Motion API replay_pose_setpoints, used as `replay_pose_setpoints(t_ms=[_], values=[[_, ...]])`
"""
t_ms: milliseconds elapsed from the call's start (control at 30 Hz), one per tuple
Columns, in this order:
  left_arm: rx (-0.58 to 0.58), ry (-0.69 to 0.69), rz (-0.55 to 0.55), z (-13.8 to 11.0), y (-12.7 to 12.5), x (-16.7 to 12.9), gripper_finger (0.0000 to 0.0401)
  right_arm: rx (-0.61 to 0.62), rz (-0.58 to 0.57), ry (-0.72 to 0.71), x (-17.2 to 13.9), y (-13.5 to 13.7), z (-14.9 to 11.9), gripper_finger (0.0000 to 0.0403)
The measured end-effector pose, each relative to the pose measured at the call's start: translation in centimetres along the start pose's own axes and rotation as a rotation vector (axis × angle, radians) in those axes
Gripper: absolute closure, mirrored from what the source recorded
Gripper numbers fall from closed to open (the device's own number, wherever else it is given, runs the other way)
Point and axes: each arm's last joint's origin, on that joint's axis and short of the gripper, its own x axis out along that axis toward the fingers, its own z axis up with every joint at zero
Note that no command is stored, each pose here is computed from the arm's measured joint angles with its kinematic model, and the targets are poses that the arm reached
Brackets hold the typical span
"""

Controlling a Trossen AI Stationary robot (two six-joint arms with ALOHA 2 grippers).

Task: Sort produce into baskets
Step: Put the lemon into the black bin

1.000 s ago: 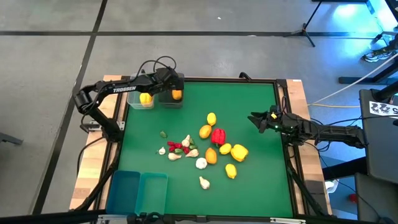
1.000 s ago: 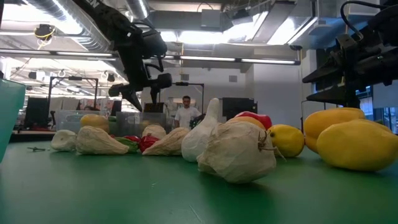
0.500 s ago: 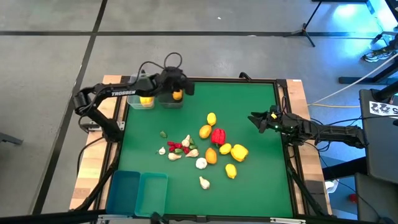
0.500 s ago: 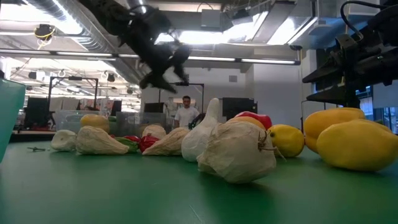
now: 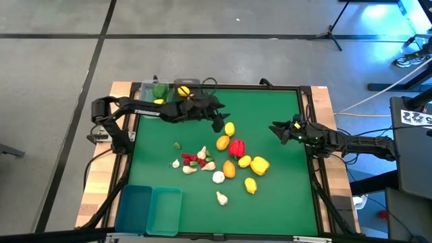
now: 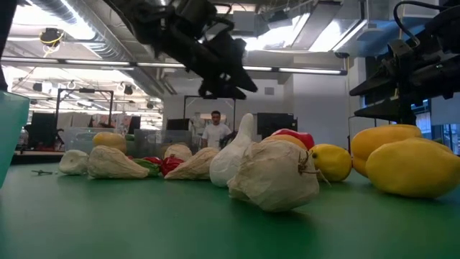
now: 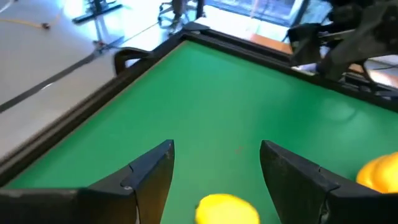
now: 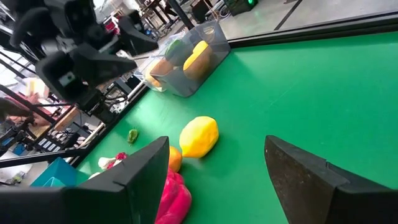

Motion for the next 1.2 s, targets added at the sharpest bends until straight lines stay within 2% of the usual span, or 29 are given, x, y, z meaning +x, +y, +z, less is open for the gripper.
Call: replay_pose_setpoints(t_ms=[133,300,433,567,767,967,1200], values=[[-0.012,0.008,-0.020,-1.3,-0.2,1.5,0.0167,0.001,0.000,0.000,0.0,0.0,0.0,0.0142],[-0.103,0.046,-0.057,-2.7,-0.3,2.8,0.0158,0.002,0.000,0.001,0.0,0.0,0.0,0.0142],[-0.084,0.090,-0.081,-3.9,-1.2,3.3,0.0135,0.003,0.000,0.000,0.0,0.0,0.0,0.0142],[-0.081,0.076,-0.094,-4.1,-1.4,3.7,0.0111,0.004,0.000,0.001,0.0,0.0,0.0,0.0142],[-0.001,0.080,-0.093,-4.3,-1.5,3.7,0.0083,0.005,0.000,0.001,0.0,0.0,0.0,0.0142],[0.003,0.100,-0.067,-5.0,-1.0,4.3,0.0078,0.005,0.000,0.001,0.0,0.0,0.0,0.0142],[0.035,0.139,-0.084,-6.3,-2.1,6.4,0.0080,0.005,0.002,0.002,0.0,0.0,0.0,0.0142]])
